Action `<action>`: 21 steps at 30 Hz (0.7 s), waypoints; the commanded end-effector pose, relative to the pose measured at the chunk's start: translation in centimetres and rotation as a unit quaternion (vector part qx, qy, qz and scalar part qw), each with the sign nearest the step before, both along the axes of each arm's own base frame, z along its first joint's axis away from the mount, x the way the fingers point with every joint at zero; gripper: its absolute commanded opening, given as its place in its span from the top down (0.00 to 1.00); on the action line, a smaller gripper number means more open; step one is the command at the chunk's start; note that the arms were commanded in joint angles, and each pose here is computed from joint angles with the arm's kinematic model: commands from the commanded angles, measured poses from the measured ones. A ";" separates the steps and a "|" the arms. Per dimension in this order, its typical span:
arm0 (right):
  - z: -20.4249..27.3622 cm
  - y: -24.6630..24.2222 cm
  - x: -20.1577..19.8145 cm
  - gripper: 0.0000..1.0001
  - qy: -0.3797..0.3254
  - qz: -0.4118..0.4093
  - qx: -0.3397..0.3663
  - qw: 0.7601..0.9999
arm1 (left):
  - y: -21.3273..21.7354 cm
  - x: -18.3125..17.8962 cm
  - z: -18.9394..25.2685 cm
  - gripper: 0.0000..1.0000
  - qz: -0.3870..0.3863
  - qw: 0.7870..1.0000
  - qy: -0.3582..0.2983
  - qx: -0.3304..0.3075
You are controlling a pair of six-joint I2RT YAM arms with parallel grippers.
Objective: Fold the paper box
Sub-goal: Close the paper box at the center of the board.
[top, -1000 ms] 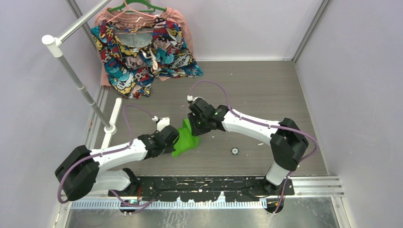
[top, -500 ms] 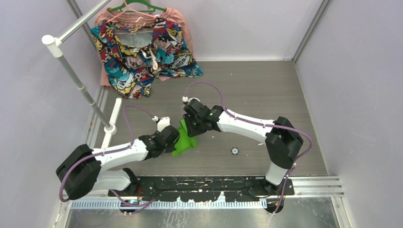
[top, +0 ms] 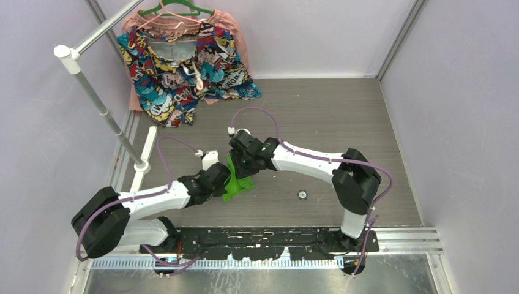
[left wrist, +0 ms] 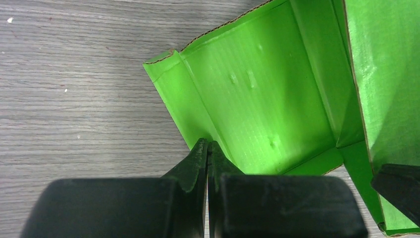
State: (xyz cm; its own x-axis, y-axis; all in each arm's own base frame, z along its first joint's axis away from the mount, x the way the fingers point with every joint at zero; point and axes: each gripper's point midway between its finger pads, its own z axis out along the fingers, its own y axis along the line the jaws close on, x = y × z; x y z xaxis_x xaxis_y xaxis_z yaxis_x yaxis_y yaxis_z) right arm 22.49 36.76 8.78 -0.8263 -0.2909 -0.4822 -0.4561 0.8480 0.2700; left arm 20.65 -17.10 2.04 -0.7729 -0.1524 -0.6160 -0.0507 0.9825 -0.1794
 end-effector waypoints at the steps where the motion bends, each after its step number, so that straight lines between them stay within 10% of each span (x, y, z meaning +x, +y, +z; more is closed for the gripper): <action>1: 0.1 0.7 0.3 0.62 -0.005 -0.004 -0.002 1.000 | 0.8 -0.5 -0.8 1.00 0.006 1.000 0.004 0.011; 21: -0.9 2.2 -0.8 0.63 0.009 0.006 -0.006 1.000 | 0.8 -0.4 -0.5 1.00 0.001 1.000 0.002 0.015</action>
State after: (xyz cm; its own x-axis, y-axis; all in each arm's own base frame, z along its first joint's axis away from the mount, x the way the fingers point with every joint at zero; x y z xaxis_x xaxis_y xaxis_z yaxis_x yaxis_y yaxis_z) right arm 21.79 38.38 8.10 -0.8299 -0.3058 -0.4667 -0.4641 0.8425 0.2733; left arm 20.68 -17.09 2.06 -0.7692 -0.1553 -0.6198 -0.0504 0.9817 -0.1835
